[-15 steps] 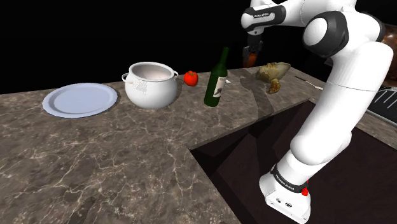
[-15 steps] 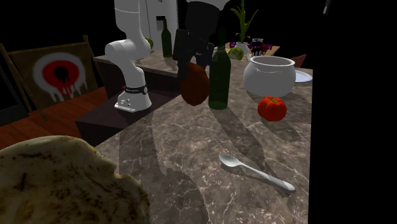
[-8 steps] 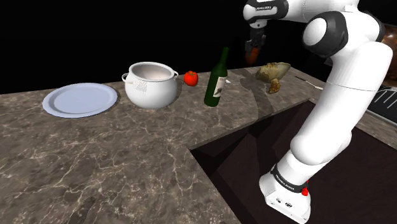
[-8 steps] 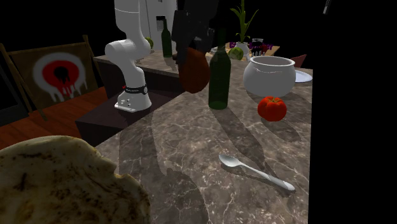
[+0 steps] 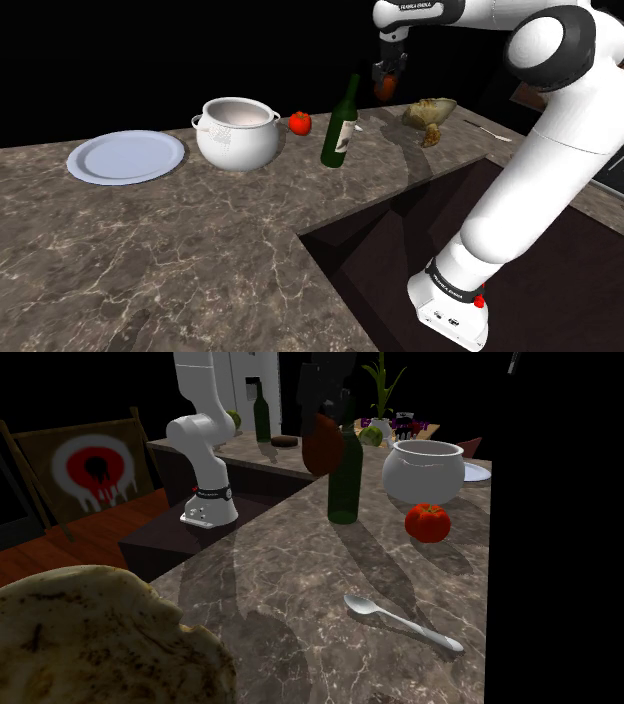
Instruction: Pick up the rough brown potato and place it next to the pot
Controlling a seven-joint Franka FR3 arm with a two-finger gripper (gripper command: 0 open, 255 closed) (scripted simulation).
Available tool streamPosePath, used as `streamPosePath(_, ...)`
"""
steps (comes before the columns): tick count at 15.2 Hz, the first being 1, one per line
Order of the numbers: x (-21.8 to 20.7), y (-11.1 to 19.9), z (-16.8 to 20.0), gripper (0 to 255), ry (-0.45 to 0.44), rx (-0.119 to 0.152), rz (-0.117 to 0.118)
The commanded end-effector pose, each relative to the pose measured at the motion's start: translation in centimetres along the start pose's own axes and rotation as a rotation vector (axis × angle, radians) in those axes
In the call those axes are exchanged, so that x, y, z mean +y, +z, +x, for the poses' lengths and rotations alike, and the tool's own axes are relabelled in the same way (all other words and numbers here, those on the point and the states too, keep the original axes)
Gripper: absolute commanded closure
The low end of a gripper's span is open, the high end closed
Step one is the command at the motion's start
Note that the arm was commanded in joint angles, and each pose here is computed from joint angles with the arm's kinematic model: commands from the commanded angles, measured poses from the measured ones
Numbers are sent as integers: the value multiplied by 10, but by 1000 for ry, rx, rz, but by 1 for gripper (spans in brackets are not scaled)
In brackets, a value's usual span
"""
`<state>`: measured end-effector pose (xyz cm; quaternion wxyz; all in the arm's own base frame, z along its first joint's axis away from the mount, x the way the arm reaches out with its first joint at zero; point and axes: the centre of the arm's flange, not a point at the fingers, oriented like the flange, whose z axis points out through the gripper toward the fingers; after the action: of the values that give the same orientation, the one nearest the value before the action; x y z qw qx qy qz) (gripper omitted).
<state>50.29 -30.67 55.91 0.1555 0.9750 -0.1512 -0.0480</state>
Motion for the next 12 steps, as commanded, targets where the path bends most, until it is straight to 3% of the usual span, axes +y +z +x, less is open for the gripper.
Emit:
streamPosePath(1,-24,-7,-8,255,1,0,-1)
streamPosePath(12,-158,-50,-43,255,1,0,-1)
